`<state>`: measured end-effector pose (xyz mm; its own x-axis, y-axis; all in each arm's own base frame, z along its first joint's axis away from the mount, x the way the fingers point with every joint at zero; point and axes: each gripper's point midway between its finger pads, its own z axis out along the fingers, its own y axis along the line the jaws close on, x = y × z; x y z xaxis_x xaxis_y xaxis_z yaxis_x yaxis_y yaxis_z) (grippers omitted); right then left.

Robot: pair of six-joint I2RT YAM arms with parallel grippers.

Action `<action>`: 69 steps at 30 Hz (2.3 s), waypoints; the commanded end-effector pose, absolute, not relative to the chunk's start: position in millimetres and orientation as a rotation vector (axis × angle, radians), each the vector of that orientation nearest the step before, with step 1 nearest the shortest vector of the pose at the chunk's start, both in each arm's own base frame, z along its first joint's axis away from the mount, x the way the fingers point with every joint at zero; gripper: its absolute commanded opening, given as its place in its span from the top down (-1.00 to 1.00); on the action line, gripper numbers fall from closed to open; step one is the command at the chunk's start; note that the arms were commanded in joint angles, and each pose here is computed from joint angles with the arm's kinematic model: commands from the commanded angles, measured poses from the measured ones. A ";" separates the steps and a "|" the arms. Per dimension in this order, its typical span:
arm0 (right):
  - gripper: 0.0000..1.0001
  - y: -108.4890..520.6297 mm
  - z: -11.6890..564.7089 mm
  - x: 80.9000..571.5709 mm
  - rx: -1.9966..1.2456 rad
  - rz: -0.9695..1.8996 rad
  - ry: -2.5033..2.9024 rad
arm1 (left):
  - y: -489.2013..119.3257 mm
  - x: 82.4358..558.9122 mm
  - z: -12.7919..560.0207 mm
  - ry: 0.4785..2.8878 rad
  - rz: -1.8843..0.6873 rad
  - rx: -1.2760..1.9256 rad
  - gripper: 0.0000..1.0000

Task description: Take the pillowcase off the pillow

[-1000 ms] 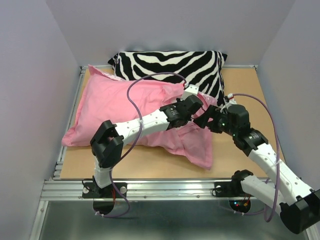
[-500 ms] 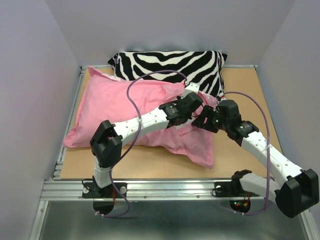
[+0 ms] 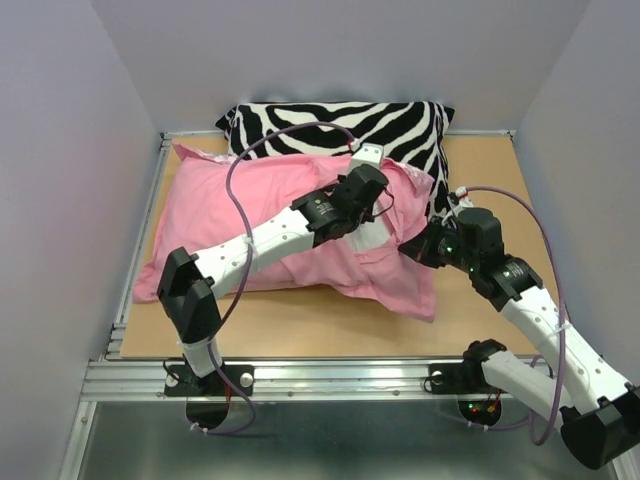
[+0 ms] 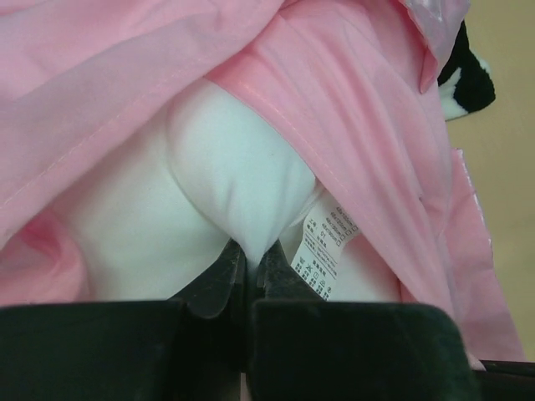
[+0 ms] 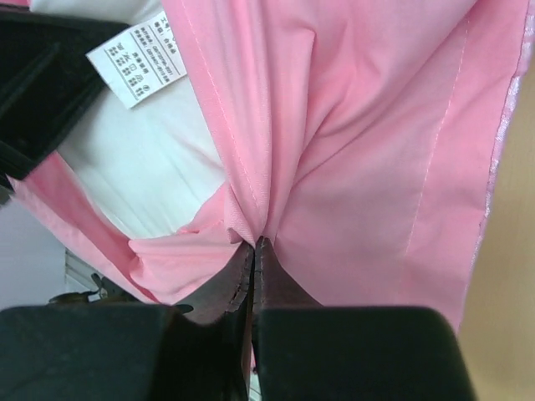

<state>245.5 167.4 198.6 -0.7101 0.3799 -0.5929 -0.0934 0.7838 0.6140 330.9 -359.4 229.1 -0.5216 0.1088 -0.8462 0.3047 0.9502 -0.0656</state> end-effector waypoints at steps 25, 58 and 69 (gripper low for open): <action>0.99 119.1 191.7 221.4 0.386 0.582 2.248 | -135.1 470.0 415.0 1.734 -0.332 -0.278 1.00; -0.61 223.6 246.9 258.7 -0.136 0.714 2.096 | -271.3 282.4 298.8 1.915 -0.810 0.094 1.00; -0.13 235.3 206.2 292.3 -0.067 0.525 2.171 | -281.4 261.1 293.0 1.948 -0.809 0.145 1.00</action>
